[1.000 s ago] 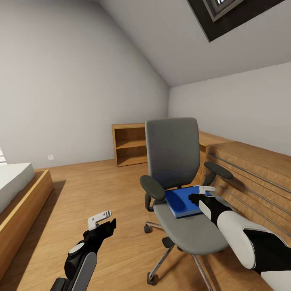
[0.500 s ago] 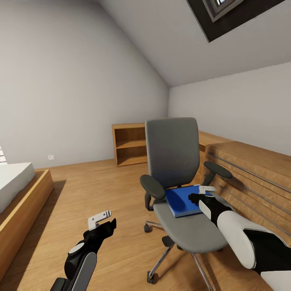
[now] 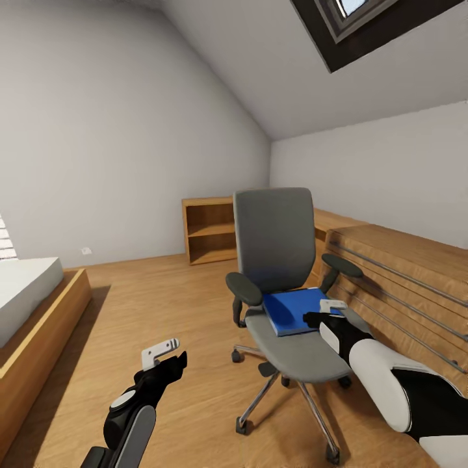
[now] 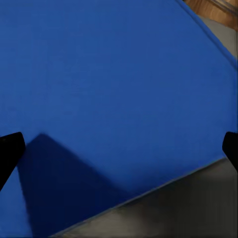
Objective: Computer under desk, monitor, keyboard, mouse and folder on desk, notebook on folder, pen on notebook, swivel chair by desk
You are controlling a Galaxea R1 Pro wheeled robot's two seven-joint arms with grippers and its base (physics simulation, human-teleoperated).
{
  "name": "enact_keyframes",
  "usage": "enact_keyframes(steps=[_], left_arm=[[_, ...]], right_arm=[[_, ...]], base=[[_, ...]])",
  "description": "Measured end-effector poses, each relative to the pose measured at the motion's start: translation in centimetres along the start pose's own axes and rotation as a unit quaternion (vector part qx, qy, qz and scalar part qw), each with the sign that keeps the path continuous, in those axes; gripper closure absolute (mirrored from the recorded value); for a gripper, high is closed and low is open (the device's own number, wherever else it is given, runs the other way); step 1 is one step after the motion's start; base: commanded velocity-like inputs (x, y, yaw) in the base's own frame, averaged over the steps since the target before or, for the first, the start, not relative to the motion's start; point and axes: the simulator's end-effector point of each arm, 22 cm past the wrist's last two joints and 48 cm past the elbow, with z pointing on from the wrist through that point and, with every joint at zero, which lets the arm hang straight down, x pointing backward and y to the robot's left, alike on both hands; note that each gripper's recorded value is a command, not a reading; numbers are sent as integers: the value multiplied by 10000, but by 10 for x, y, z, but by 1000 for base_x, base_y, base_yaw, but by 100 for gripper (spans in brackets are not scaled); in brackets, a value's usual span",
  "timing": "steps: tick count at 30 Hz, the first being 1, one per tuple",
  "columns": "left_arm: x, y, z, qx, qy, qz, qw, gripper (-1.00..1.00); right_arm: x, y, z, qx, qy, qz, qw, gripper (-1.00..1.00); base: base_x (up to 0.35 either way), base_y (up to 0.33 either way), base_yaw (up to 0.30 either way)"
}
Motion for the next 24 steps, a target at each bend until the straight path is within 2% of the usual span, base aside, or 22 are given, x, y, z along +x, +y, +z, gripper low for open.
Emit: enact_keyframes(steps=[18, 24], left_arm=[[0, -1, 0, 18, 2, -1, 10000, -100], [-12, -6, -3, 12, 5, 5, 10000, -100]], right_arm=[[0, 0, 0, -2, 1, 2, 10000, -100], [-5, 1, -3, -5, 87, -7, 10000, -100]], base=[[-7, 0, 0], [0, 0, 0]])
